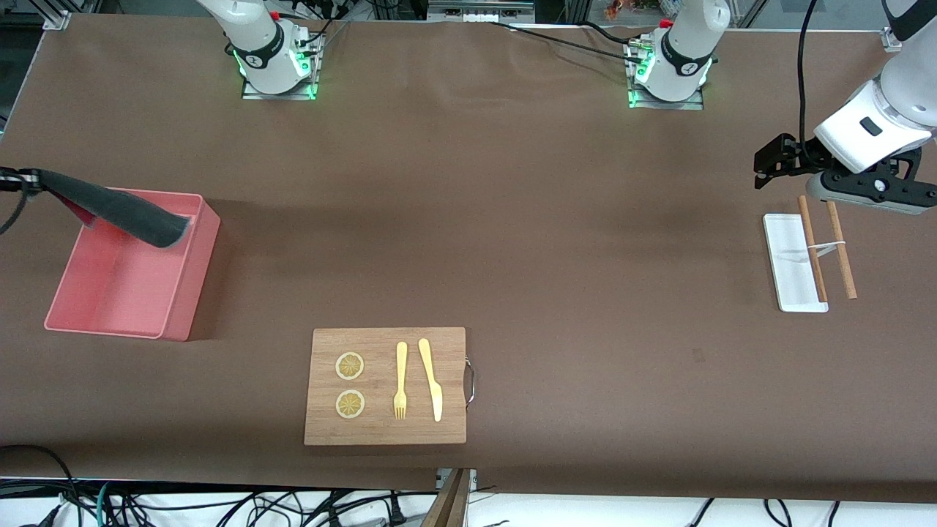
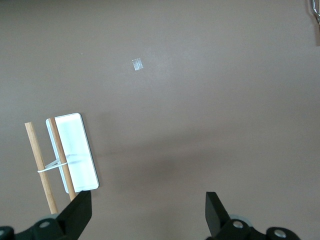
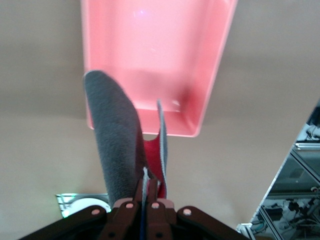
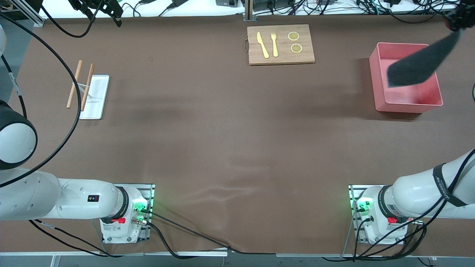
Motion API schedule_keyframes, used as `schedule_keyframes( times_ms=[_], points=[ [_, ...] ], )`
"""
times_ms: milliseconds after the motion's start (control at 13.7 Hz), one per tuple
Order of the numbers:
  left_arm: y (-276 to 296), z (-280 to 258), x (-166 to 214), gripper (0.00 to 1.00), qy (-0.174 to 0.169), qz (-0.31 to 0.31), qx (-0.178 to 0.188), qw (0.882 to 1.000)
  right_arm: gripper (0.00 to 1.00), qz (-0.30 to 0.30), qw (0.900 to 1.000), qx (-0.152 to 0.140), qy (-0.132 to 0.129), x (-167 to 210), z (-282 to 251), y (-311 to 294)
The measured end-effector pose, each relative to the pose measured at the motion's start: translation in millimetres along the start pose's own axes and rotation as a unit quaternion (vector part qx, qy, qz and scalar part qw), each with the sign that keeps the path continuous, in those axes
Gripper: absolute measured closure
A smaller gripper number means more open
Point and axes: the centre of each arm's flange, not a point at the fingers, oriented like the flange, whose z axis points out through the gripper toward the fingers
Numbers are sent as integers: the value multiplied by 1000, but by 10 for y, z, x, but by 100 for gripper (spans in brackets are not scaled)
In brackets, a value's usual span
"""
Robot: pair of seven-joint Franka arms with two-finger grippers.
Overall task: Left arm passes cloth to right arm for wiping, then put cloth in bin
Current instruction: 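Lower the cloth into the pink bin and open the right gripper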
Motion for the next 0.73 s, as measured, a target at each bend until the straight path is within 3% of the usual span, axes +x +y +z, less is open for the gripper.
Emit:
schedule_keyframes(
  times_ms=[220,732],
  points=[
    [0,0,0,0,0,0,0,1000,98,-8,1000,1,-1,179,443,354],
    [0,0,0,0,0,0,0,1000,98,-31,999,-4,5,1000,1419,265]
  ],
)
